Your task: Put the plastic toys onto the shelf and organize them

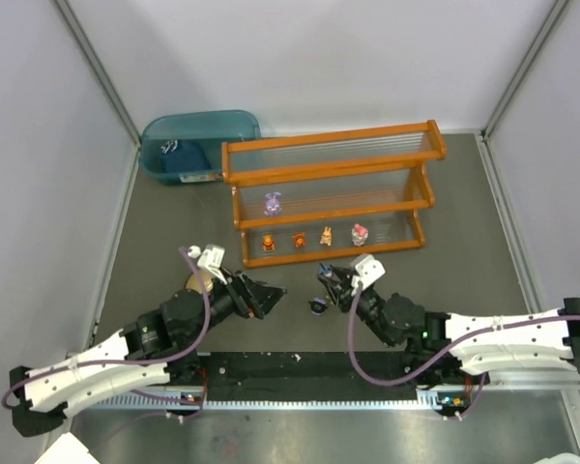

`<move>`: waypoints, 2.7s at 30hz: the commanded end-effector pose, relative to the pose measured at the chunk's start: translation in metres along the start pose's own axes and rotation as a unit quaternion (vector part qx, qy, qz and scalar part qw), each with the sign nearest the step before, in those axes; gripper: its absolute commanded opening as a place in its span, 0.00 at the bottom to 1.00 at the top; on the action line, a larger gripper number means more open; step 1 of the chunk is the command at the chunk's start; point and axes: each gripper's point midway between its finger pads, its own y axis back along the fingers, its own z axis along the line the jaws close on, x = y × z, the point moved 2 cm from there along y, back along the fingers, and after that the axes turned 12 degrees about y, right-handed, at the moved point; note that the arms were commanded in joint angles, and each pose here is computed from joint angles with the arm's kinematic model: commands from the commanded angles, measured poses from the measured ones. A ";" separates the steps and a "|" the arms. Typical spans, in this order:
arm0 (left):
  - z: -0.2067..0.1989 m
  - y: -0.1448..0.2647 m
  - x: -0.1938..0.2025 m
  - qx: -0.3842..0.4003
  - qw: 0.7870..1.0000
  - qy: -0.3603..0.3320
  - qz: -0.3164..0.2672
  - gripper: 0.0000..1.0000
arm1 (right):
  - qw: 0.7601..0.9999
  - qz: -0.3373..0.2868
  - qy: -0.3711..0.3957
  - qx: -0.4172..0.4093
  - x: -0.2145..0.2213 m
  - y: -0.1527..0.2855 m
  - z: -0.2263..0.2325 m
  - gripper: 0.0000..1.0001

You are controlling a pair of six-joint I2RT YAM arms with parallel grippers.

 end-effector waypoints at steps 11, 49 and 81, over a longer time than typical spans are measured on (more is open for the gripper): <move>0.075 0.002 0.008 -0.099 0.991 -0.088 -0.029 0.99 | 0.994 -0.010 -0.063 0.090 -0.058 -0.099 -0.053 0.00; 0.080 0.002 0.005 -0.082 0.990 -0.103 -0.048 0.99 | 0.970 0.016 -0.142 0.195 -0.011 -0.178 -0.108 0.00; 0.081 0.001 0.006 -0.081 0.990 -0.100 -0.051 0.99 | 0.961 0.057 -0.177 0.206 0.016 -0.179 -0.108 0.23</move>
